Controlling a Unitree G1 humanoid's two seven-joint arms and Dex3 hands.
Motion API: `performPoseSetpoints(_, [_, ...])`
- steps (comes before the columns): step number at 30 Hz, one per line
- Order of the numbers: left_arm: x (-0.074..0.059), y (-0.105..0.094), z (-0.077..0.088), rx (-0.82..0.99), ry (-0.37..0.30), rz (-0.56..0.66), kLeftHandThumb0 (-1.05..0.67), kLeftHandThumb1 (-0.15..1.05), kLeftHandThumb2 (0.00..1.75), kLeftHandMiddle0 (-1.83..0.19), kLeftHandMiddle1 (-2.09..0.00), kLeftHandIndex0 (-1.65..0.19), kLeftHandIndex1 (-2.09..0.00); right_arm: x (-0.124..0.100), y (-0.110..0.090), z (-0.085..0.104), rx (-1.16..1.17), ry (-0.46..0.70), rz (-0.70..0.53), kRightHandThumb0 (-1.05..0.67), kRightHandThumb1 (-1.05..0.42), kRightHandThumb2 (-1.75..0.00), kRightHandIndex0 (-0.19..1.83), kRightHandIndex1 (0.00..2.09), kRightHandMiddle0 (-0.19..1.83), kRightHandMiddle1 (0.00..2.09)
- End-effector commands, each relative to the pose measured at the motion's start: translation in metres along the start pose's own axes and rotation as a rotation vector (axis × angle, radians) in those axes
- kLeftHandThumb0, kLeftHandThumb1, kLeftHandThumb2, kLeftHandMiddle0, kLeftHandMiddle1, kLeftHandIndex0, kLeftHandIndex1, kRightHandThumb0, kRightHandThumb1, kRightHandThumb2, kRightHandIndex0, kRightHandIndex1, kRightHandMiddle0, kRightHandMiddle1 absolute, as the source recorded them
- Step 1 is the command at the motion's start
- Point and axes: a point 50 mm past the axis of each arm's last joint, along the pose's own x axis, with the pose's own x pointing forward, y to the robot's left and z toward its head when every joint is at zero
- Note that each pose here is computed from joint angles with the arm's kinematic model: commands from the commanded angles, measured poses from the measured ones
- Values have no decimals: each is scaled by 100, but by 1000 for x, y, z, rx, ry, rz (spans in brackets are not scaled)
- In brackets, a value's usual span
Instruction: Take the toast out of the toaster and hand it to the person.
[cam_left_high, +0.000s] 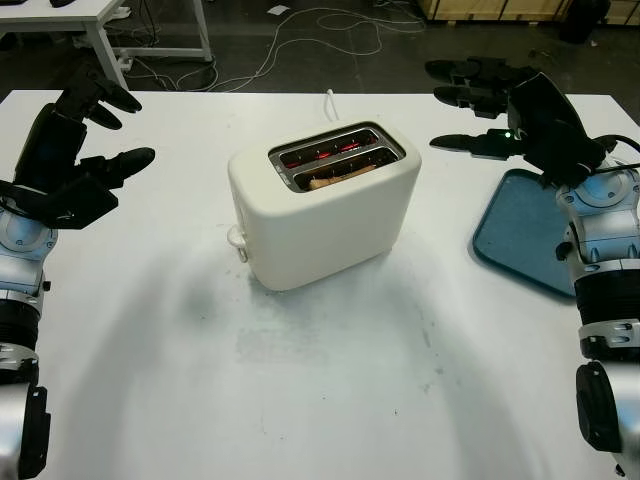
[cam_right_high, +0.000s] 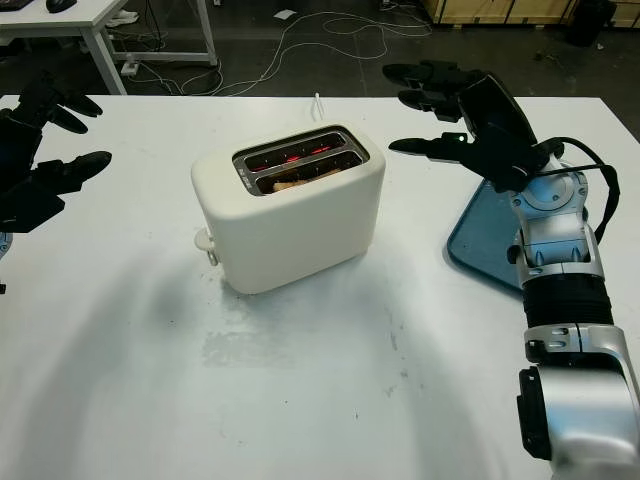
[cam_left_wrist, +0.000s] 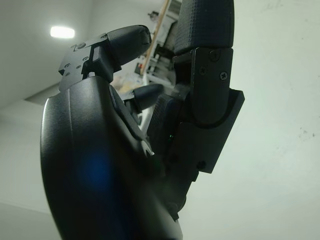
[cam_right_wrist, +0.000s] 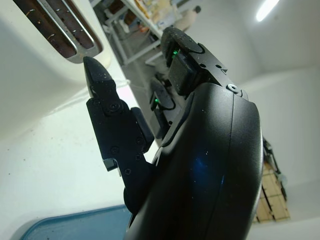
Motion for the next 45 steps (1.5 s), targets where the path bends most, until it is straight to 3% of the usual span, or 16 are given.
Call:
performPoseSetpoints(1, [1, -1, 1, -9, -7, 5, -105, 92, 47, 0, -175, 0, -163, 0, -3, 2, -13, -9, -12, -24, -77, 0, 56, 1, 55, 1])
performPoseSetpoints(45, [1, -2, 1, -20, -7, 4, -105, 92, 46, 0, -175, 0, -162, -1, -3, 2, -8, -17, -11, -26, -77, 0, 57, 1, 55, 0])
